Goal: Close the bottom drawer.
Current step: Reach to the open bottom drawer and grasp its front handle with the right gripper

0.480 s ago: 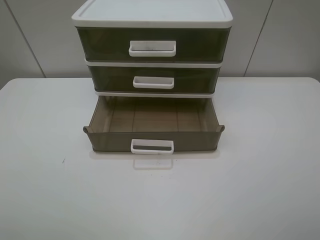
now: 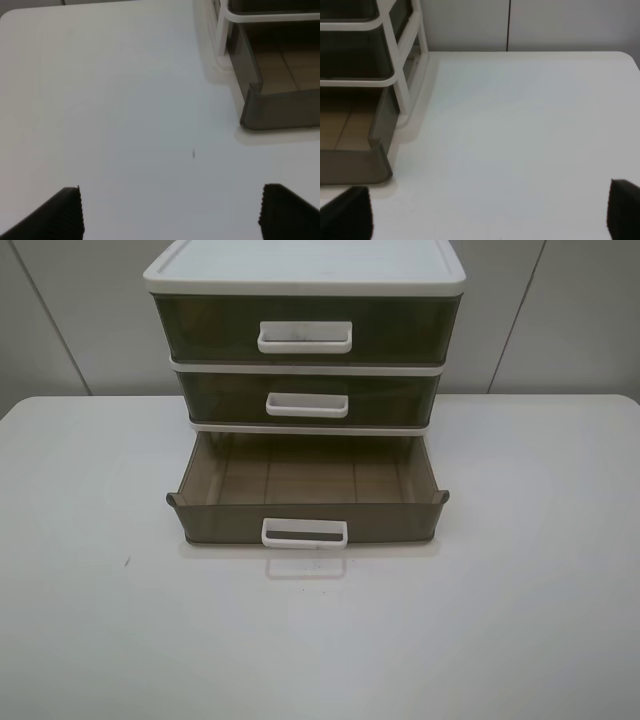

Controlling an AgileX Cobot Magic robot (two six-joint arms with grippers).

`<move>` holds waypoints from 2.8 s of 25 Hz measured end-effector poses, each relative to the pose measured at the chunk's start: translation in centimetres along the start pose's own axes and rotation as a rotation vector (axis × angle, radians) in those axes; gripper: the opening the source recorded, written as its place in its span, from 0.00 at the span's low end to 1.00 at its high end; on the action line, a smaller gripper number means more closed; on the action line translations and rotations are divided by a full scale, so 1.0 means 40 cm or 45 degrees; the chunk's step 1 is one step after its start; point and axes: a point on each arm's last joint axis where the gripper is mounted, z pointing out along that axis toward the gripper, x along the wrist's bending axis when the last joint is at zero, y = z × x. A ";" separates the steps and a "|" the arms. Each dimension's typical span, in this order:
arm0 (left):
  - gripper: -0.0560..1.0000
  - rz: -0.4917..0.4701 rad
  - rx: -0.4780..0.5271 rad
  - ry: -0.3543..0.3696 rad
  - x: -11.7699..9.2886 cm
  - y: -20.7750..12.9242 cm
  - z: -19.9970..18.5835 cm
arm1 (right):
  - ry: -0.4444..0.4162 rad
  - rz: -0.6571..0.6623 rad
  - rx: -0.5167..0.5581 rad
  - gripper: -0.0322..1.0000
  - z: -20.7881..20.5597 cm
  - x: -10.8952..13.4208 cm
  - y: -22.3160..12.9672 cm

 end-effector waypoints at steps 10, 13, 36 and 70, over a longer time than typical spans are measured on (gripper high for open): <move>0.73 0.000 0.000 0.000 0.000 0.000 0.000 | 0.000 0.000 0.000 0.83 0.000 0.000 0.000; 0.73 0.000 0.000 0.000 0.000 0.000 0.000 | 0.000 0.000 0.000 0.83 0.000 0.000 0.000; 0.73 0.000 0.000 0.000 0.000 0.000 0.000 | 0.291 0.015 0.212 0.83 0.334 0.087 0.303; 0.73 0.000 0.000 0.000 0.000 0.000 0.000 | 0.791 -0.204 -0.050 0.06 0.547 0.465 -0.106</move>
